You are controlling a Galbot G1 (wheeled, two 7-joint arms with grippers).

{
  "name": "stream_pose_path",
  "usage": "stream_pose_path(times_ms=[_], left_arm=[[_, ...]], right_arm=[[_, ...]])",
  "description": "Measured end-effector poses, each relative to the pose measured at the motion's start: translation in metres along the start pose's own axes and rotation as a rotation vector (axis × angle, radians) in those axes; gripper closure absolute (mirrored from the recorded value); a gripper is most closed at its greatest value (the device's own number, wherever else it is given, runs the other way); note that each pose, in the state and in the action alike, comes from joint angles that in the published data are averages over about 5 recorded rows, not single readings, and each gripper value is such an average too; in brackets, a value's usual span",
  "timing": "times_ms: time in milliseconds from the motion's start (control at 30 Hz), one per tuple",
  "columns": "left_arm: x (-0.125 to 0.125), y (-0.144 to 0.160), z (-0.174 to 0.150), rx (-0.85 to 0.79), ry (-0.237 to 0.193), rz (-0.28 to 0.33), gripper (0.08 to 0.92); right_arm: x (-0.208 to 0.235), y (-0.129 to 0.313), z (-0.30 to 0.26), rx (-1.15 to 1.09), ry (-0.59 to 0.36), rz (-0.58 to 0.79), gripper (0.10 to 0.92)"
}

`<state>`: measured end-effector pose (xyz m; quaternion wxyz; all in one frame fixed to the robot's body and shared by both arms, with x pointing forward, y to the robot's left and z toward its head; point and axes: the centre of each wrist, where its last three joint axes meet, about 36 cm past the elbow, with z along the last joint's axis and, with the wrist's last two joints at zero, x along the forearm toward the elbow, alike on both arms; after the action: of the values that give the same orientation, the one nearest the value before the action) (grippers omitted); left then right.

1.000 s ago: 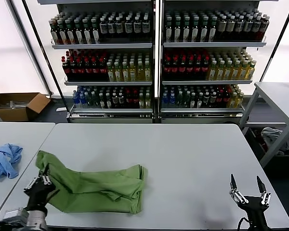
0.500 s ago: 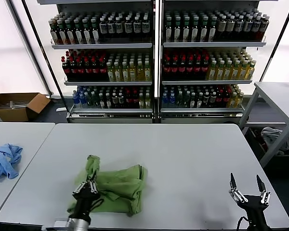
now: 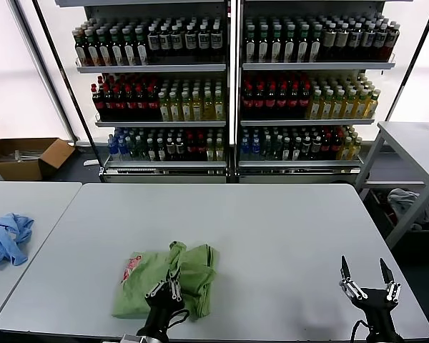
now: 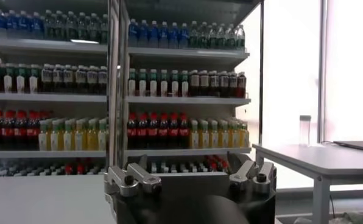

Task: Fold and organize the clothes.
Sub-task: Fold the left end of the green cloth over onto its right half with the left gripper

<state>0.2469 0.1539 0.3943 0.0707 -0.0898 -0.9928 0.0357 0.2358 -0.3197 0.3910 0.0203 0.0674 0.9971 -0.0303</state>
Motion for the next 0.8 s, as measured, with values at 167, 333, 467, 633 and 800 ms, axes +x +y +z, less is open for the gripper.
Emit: stream_pose_path(times_ms=[167, 333, 467, 633, 800], left_arm=[[-0.006, -0.006, 0.007, -0.021, 0.021, 0.02, 0.904], [-0.018, -0.011, 0.013, -0.047, 0.038, 0.032, 0.889], [-0.029, -0.011, 0.012, -0.069, 0.04, 0.038, 0.859], [-0.039, -0.009, 0.014, -0.102, 0.043, 0.052, 0.83], [-0.04, -0.014, 0.024, -0.129, 0.056, 0.077, 0.698]], right_arm=[[-0.001, 0.001, -0.001, -0.002, -0.003, -0.006, 0.2], [-0.001, 0.003, -0.001, -0.002, -0.003, -0.009, 0.2], [0.0, 0.003, -0.001, -0.003, -0.002, -0.009, 0.2], [-0.001, 0.004, -0.001, -0.004, -0.003, -0.01, 0.2], [-0.001, 0.006, -0.001, -0.002, -0.005, -0.015, 0.2]])
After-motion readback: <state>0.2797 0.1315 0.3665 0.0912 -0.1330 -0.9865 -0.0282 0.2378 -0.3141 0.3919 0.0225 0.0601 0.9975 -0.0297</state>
